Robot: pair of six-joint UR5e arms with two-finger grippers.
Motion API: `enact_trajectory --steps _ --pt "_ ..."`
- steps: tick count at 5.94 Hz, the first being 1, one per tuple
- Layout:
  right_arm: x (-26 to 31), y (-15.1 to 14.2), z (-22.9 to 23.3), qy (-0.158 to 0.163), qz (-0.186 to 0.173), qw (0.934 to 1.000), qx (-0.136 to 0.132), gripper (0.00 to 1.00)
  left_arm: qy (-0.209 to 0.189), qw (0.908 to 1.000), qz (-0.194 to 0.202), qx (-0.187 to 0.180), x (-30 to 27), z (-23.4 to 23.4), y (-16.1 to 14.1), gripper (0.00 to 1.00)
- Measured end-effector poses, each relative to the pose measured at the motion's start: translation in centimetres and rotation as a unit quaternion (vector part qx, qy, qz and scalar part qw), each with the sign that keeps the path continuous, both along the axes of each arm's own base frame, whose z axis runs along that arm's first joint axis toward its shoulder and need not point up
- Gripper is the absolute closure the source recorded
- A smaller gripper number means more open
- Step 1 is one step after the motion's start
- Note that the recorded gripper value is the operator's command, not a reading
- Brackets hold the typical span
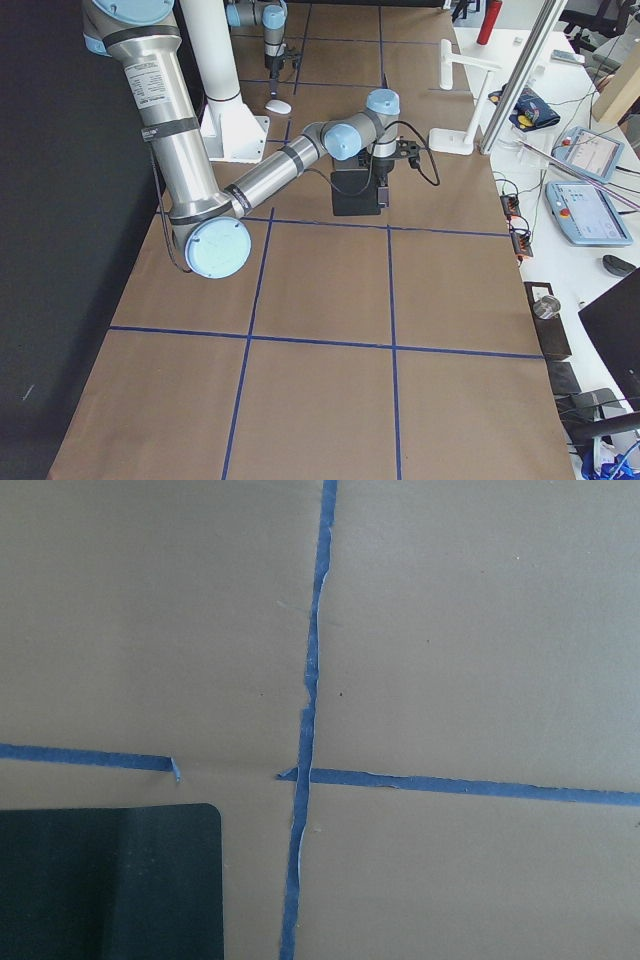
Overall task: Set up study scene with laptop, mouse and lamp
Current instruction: 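Lower the left gripper over the white mouse and grasp it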
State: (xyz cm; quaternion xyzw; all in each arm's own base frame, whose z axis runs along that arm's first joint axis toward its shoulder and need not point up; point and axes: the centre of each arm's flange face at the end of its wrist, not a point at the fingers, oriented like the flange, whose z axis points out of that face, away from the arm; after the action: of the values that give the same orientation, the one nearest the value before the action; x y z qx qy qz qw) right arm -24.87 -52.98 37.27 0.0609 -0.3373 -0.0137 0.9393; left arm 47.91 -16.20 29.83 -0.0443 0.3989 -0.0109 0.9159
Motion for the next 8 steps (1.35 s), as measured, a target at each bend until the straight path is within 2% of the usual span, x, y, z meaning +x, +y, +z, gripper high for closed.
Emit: enact_trajectory --steps 3,6,7,8 --pt "0.2 0.0 0.3 0.003 0.0 1.0 -0.001 0.0 -0.002 1.0 0.004 0.001 3.3 3.4 0.0 0.0" --pt "0.6 -0.2 0.3 0.003 0.003 1.0 -0.002 0.0 0.001 1.0 0.007 0.001 4.2 4.0 0.1 0.0" --pt "0.6 -0.2 0.4 0.003 0.003 1.0 -0.002 0.0 0.003 1.0 0.008 0.001 4.3 3.9 0.2 0.19" --pt "0.7 -0.2 0.4 0.003 0.004 1.0 -0.002 0.0 0.005 1.0 0.008 0.001 4.4 3.6 0.2 0.58"
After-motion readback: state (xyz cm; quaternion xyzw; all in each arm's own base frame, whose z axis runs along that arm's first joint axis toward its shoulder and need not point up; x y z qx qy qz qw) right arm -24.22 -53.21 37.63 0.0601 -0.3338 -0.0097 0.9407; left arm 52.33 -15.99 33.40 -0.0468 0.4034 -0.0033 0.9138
